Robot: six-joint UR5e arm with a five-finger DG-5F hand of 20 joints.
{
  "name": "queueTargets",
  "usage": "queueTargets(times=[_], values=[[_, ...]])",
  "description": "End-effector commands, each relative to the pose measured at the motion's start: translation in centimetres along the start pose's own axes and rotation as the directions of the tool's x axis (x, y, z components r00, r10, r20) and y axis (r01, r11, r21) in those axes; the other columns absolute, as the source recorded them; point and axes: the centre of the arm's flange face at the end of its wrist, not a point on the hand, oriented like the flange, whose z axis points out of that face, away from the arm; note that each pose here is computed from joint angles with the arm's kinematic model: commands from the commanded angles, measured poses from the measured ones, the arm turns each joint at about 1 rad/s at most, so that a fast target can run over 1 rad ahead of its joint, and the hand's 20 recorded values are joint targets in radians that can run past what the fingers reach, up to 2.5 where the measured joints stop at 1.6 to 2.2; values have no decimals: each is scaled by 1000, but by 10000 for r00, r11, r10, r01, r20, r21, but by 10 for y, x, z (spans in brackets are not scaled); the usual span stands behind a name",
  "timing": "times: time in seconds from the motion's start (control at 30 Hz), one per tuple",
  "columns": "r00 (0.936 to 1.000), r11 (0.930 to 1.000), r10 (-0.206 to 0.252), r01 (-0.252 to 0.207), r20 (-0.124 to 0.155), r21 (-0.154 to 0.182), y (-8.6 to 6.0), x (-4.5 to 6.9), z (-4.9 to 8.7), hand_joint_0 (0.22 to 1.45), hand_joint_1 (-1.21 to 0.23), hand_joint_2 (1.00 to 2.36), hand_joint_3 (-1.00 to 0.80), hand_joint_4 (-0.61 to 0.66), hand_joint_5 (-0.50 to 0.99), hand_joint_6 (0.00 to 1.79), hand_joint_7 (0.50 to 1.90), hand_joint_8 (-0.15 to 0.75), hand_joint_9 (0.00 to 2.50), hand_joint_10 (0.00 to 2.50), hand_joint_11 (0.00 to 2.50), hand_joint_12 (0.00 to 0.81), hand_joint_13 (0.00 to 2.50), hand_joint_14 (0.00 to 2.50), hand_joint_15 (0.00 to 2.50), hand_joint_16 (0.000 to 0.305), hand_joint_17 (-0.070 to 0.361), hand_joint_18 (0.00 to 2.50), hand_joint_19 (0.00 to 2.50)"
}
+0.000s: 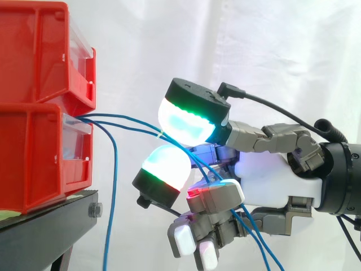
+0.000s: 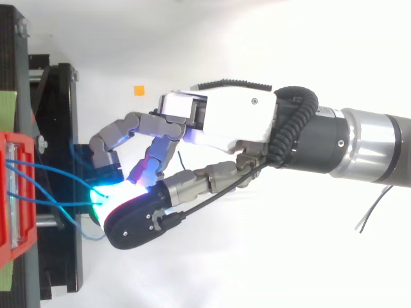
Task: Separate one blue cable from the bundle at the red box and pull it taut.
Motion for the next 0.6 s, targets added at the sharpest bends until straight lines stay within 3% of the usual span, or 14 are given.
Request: queueTargets(times=[0.0, 0.23, 0.33, 0.4, 0.57], values=[[10000, 10000, 5, -4, 9, -19, 0, 0, 0, 644, -634, 1018, -298, 152, -130, 737, 1320, 405, 1256, 30, 1307, 444, 1058, 20, 593, 54, 121, 1001, 617], [10000, 10000, 4, -4, -6, -21, 0, 0, 0, 676, -772, 1021, -257, 178, -182, 818, 1259, 417, 1178, 29, 1303, 439, 1003, 22, 584, 54, 122, 979, 608], [10000, 10000, 5, -4, 9, -19, 0, 0, 0, 703, -795, 1010, -389, 207, -191, 828, 1238, 413, 1150, 28, 1302, 438, 999, 20, 588, 54, 121, 971, 608], [10000, 10000, 4, -4, -6, -21, 0, 0, 0, 660, -718, 1000, -500, 205, -186, 830, 1226, 413, 1175, 28, 1289, 435, 1007, 20, 583, 54, 121, 981, 617], [10000, 10000, 1, -1, 7, -4, 0, 0, 0, 595, -593, 1000, -500, 202, -175, 819, 1212, 416, 1215, 28, 1292, 439, 1029, 20, 580, 54, 121, 1006, 613]])
